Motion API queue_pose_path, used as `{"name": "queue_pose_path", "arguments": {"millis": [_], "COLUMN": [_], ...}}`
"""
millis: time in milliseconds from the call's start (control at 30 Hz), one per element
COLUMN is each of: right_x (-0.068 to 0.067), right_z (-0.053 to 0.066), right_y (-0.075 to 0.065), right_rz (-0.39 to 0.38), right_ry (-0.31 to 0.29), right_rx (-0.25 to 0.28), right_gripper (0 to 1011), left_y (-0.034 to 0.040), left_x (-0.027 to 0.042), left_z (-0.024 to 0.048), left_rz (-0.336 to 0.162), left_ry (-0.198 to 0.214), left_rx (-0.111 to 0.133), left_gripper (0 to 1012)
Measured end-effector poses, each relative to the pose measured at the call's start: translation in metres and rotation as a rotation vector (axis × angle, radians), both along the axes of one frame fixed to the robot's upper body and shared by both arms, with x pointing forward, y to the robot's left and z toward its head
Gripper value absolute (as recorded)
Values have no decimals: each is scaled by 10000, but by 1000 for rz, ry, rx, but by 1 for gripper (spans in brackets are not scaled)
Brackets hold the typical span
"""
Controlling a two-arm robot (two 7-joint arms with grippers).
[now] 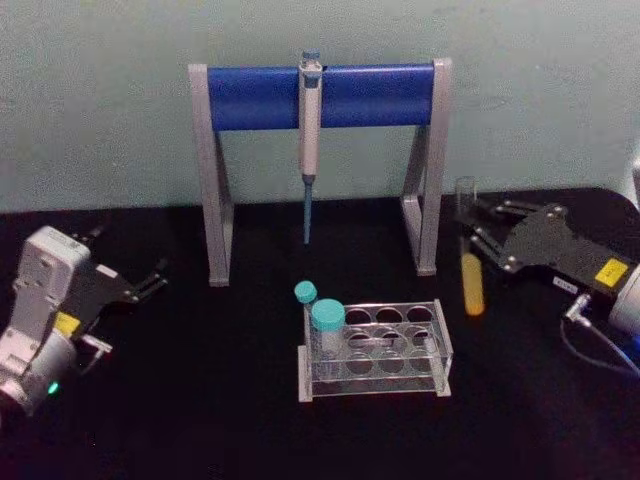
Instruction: Pick up the test tube from the test tube rack, shake it, then place it back into the test tube rack.
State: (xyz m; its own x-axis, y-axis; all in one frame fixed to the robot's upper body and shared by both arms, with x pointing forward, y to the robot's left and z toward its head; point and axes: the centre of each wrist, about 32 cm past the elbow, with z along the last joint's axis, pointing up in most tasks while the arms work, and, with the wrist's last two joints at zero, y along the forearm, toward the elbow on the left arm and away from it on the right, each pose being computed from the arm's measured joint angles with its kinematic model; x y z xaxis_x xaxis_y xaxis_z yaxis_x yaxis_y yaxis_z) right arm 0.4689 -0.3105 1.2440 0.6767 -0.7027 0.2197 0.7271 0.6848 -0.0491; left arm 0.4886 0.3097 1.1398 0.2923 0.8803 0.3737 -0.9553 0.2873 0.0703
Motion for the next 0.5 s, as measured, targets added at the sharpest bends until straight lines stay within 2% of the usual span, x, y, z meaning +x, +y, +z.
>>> {"name": "queue_pose_path", "arguments": {"millis": [133, 267, 367, 433, 500], "right_x": [18, 61, 101, 147, 175], "right_z": [13, -15, -56, -99, -122], "right_y": [89, 198, 271, 325, 340], "right_rz": [-94, -152, -170, -154, -133], "right_ry": [-66, -124, -156, -161, -154], "right_rx": [-45, -40, -1, 69, 114], "right_gripper": [220, 221, 221, 220, 220], "left_y": [0, 0, 0, 0, 0], "left_x": [0, 0, 0, 0, 0], "left_z": [0, 0, 0, 0, 0], "left_rz": [0, 0, 0, 0, 0], "left_ry": [0, 0, 0, 0, 0], "left_rx": [0, 0, 0, 0, 0], "left_gripper": [1001, 1001, 1001, 1001, 1001]}}
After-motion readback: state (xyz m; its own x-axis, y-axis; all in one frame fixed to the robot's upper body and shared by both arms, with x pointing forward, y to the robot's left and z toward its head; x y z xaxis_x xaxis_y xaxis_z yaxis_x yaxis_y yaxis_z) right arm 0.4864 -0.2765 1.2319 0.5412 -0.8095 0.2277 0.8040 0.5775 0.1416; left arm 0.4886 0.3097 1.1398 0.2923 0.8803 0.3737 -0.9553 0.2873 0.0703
